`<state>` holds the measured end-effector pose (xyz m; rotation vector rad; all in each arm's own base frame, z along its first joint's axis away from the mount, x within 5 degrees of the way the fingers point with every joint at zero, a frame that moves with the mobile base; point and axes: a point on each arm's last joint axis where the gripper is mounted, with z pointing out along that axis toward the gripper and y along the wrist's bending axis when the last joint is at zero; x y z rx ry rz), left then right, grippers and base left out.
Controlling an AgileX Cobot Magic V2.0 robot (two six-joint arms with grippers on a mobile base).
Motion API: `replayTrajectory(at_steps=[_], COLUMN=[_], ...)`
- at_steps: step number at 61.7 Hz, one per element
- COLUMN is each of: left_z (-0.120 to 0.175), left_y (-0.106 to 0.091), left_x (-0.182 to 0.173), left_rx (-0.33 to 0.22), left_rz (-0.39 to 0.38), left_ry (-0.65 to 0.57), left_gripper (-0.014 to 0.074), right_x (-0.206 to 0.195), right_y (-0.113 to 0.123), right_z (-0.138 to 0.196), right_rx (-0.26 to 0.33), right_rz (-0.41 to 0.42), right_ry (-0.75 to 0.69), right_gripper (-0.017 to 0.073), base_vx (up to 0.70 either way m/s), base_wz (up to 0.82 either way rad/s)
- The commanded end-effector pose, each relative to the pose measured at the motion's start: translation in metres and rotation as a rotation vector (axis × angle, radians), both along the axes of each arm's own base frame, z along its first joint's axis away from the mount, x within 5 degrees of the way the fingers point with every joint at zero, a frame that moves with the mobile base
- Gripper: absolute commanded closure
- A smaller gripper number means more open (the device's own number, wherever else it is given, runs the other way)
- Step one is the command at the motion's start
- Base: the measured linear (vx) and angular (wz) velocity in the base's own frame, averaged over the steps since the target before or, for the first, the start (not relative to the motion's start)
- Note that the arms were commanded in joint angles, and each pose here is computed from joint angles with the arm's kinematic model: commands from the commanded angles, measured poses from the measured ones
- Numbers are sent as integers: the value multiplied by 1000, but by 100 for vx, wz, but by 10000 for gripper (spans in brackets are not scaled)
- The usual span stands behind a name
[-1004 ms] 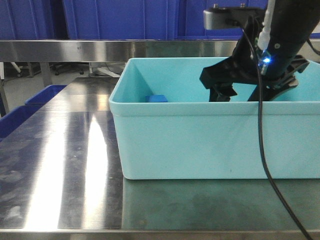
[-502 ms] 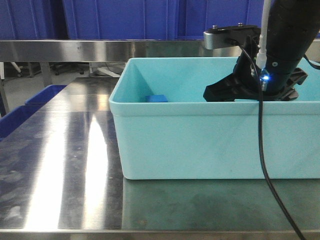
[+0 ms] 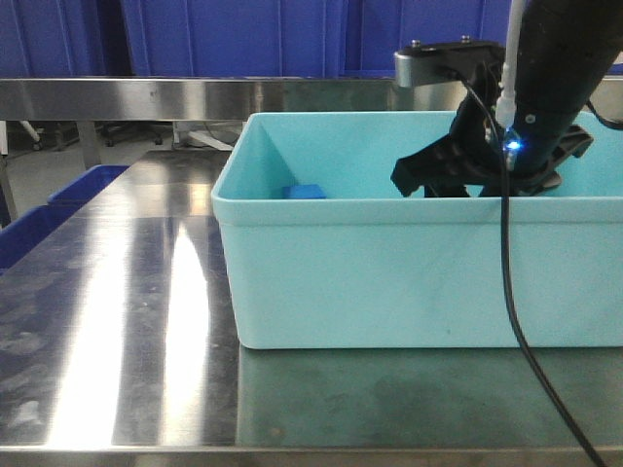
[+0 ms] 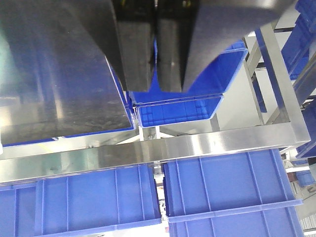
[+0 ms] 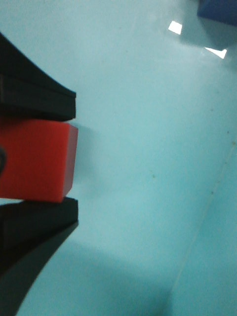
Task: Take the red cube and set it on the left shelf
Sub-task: 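Lift the red cube out of the tub with the right gripper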
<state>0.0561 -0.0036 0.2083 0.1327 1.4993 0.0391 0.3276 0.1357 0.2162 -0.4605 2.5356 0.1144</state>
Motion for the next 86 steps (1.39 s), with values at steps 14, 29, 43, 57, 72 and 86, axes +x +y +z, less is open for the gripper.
replayTrajectory(at_steps=[14, 29, 43, 57, 72, 86], left_z=[0, 0, 0, 0, 0, 0], left_y=[0, 0, 0, 0, 0, 0], left_x=[1, 1, 1, 1, 1, 1], left_rx=[-13, -13, -13, -13, -13, -13], left_rz=[4, 4, 4, 4, 4, 4], left_ry=[-52, -52, -52, -52, -52, -52], left_gripper=[488, 488, 488, 488, 488, 488], right_x=[-25, -76, -122, -154, -176, -193], right_y=[-7, -29, -48, -61, -83, -113], right_z=[122, 160, 135, 110, 99, 103], right_rx=[177, 261, 260, 290, 287, 241], right_rz=[25, 33, 35, 45, -21, -173], right_ry=[-437, -629, -624, -685, -751, -833], right_gripper=[505, 505, 505, 500, 500, 500], base_vx=[0, 0, 0, 0, -1, 0], base_wz=[0, 0, 0, 0, -7, 0])
